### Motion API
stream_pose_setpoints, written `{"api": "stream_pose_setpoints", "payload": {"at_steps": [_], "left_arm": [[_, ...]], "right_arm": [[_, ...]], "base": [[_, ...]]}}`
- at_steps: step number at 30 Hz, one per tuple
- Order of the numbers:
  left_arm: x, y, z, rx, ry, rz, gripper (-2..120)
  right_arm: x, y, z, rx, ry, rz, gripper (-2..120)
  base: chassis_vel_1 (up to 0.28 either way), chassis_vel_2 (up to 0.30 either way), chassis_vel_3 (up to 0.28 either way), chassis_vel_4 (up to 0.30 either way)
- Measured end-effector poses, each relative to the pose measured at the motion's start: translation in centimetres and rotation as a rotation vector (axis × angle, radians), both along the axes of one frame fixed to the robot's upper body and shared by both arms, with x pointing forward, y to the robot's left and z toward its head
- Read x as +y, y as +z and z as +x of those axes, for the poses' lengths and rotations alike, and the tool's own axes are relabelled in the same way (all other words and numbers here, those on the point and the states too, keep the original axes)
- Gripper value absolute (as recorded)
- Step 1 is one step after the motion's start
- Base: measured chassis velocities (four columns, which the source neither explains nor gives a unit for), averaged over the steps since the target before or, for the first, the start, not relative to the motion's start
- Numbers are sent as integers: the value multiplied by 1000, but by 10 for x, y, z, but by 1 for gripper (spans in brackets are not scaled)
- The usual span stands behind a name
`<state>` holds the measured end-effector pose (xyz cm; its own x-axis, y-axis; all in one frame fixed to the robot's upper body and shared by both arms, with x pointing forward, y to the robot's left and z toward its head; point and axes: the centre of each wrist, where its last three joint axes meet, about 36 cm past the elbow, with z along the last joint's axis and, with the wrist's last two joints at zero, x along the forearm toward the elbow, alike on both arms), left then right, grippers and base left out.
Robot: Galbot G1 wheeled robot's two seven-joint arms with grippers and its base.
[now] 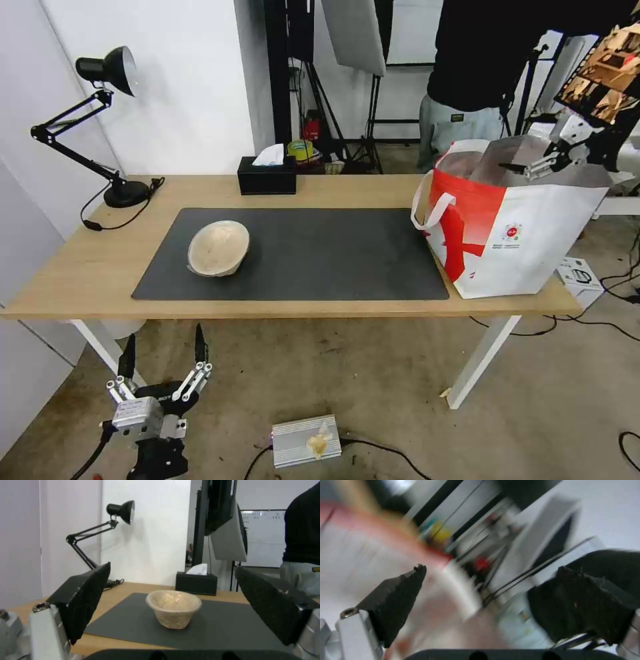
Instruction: Pick up the trash from the table and place it into the takeout bag.
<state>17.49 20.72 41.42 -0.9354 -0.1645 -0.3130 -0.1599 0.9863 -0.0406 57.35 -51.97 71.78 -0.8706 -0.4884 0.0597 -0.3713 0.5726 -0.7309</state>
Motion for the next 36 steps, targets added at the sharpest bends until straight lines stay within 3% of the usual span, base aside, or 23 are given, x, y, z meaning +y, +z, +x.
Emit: {"api": "stream_pose_setpoints", "payload": {"at_steps": [1,4,13,16,24,32,36], "left_arm": [[0,0,0,0,0,0,100],[1,2,1,-6,-1,-2,100],[4,5,1,-11,2,3,100],[4,7,2,-13,2,1,100],[3,6,2,-12,4,-5,100],[0,5,2,-9,9,-9,100],[0,5,2,-10,13,-10,100]], "right_arm": [[0,0,0,0,0,0,100],[27,-5,-8,-120,-18,196,100],[89,-25,-38,-221,-46,437,100],[125,-36,-55,-254,-73,569,100],[185,-77,-97,-250,-84,763,100],[254,-135,-175,-189,-71,958,100],[278,-162,-208,-158,-109,1005,100]], "base": [[0,0,0,0],[0,0,0,0],[0,0,0,0],[0,0,0,0],[0,0,0,0],[0,0,0,0],[0,0,0,0]]}}
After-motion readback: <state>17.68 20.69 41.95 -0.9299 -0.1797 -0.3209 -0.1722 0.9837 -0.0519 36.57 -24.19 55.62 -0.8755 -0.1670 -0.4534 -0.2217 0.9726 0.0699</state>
